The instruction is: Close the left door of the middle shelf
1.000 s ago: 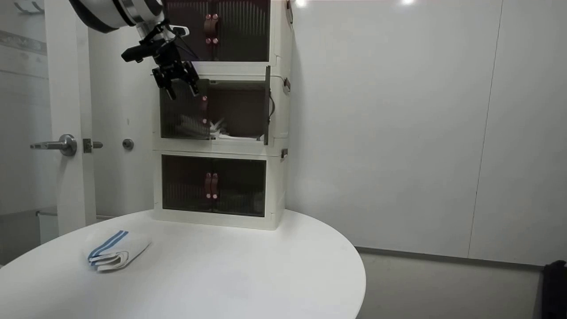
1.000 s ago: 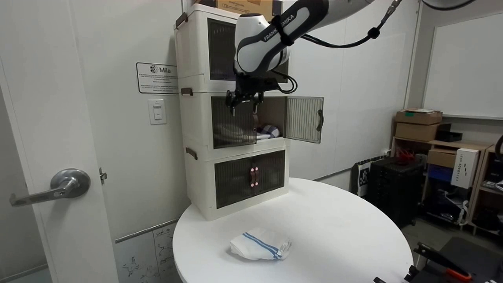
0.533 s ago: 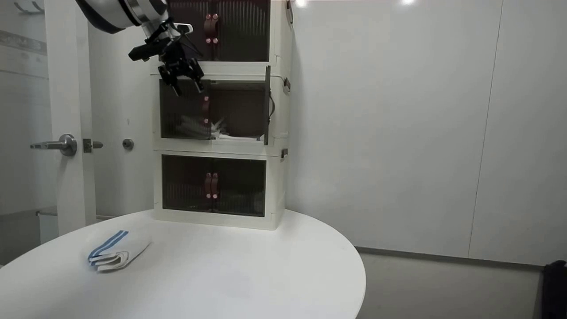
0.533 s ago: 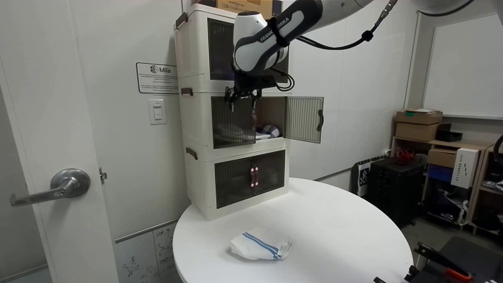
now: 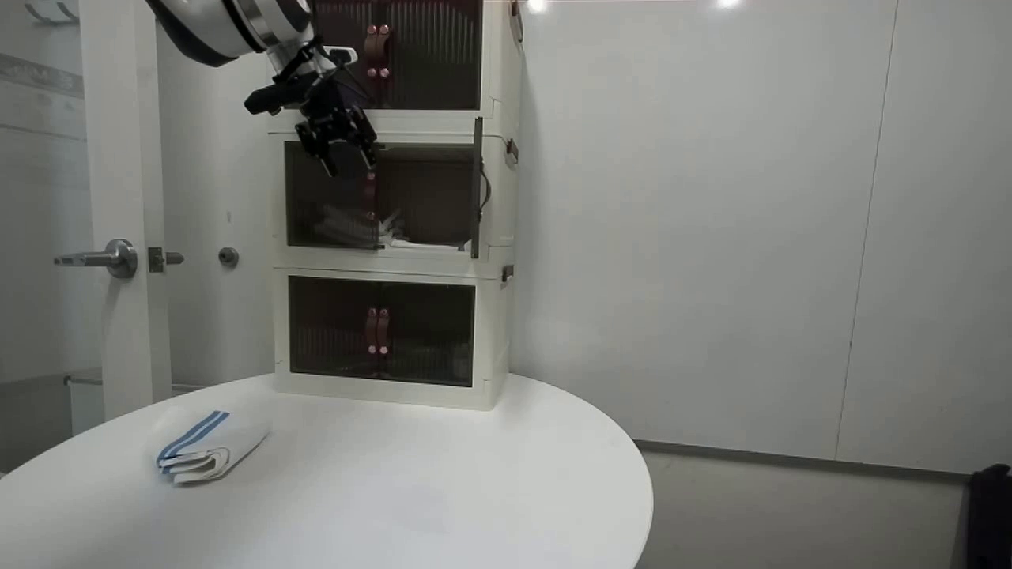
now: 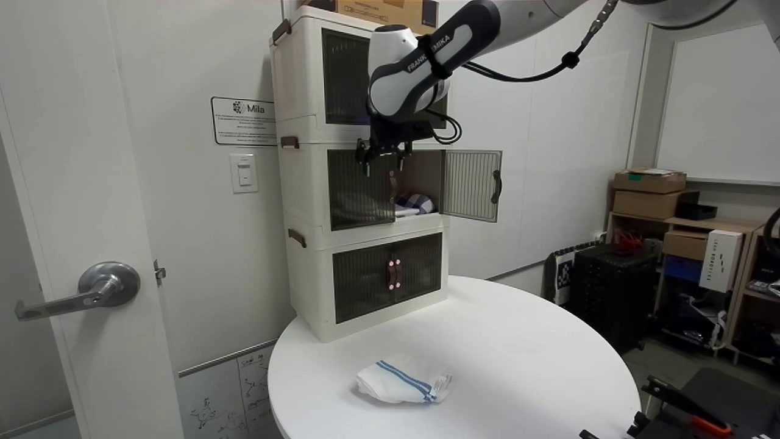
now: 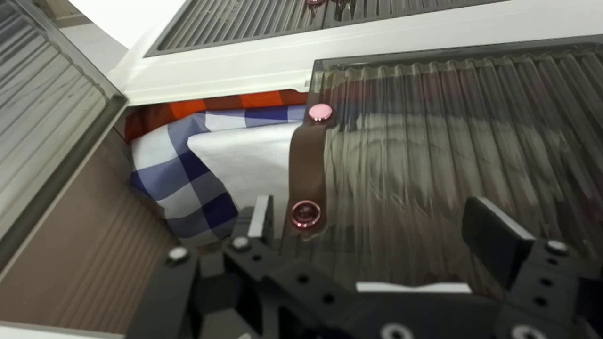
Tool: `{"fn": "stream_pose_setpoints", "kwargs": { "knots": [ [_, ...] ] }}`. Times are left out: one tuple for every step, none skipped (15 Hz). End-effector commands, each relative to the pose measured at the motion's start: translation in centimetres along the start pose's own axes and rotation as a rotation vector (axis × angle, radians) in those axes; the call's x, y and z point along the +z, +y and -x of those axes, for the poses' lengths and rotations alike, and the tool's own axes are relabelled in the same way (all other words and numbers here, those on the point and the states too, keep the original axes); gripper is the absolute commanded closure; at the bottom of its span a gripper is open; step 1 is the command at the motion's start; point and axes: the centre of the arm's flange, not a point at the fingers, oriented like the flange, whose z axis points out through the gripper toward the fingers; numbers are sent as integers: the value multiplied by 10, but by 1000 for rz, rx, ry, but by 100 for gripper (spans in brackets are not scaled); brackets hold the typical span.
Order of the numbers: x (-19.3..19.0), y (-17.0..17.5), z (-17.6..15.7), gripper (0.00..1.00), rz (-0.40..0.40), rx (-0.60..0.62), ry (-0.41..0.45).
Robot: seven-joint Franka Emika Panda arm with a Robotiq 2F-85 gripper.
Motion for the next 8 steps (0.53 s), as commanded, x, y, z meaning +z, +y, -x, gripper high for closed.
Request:
{"fn": "stream_pose_setpoints", "kwargs": {
  "knots": [
    [12,-4,-11,0,-13,-28,-13],
    [14,-7,-10,0,-15,-37,-19],
    [17,-9,-10,0,-16,-44,-22],
    [20,-12,-10,0,-18,-53,-27],
    [22,-16,-10,0,-21,-64,-32],
    [24,-19,-11,0,-21,-73,-34],
    [26,-21,-11,0,-19,-84,-37],
    [28,-24,-11,0,-17,-89,-39]
  ]
}}
